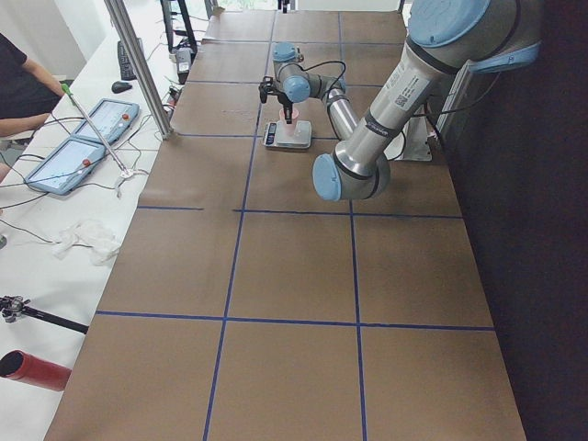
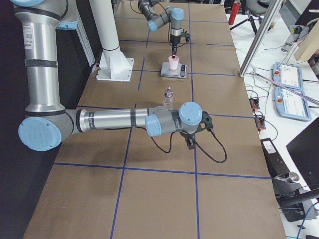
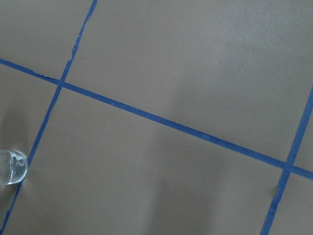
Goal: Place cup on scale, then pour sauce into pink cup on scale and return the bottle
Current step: 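Carry the pink cup with the left gripper onto the scale and lower it, then open the left gripper and lift it off the cup while the right arm reaches in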
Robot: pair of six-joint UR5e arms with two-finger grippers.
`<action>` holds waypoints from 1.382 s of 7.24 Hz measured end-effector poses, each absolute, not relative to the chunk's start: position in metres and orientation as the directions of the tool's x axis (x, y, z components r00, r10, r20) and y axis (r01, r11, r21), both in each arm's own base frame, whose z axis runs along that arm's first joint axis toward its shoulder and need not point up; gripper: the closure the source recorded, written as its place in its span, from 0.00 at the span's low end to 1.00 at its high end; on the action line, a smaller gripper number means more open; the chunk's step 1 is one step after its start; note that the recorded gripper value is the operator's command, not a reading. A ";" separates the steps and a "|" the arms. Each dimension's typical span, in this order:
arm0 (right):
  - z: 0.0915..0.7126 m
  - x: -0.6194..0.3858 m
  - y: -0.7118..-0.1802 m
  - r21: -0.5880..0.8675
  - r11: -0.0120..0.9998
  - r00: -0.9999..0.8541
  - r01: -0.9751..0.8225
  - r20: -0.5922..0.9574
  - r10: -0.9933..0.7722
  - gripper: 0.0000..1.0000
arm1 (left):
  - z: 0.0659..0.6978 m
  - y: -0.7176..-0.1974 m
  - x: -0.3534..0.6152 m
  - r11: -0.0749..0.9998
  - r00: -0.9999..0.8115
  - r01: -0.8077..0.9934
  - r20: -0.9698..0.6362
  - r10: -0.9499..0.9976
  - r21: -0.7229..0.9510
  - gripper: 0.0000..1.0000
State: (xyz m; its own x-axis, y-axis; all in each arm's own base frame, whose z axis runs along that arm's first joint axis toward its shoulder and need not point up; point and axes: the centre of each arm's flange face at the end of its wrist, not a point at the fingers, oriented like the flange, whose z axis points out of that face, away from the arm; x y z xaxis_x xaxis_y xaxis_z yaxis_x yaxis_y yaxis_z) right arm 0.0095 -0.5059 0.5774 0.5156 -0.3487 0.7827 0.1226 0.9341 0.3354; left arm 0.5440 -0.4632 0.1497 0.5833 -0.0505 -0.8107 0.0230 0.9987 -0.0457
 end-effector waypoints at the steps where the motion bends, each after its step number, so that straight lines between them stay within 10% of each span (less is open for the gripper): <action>1: 0.576 0.008 -0.506 0.339 0.933 0.515 0.125 0.782 -0.353 0.00 | 0.151 -0.460 0.546 0.999 0.580 0.017 -0.813 -0.045 -0.043 0.53; 10: 0.371 -0.120 -0.453 0.331 0.942 0.488 -0.064 0.833 -0.260 0.00 | 0.131 -0.455 0.389 0.987 0.454 0.151 -0.891 -0.027 0.047 0.53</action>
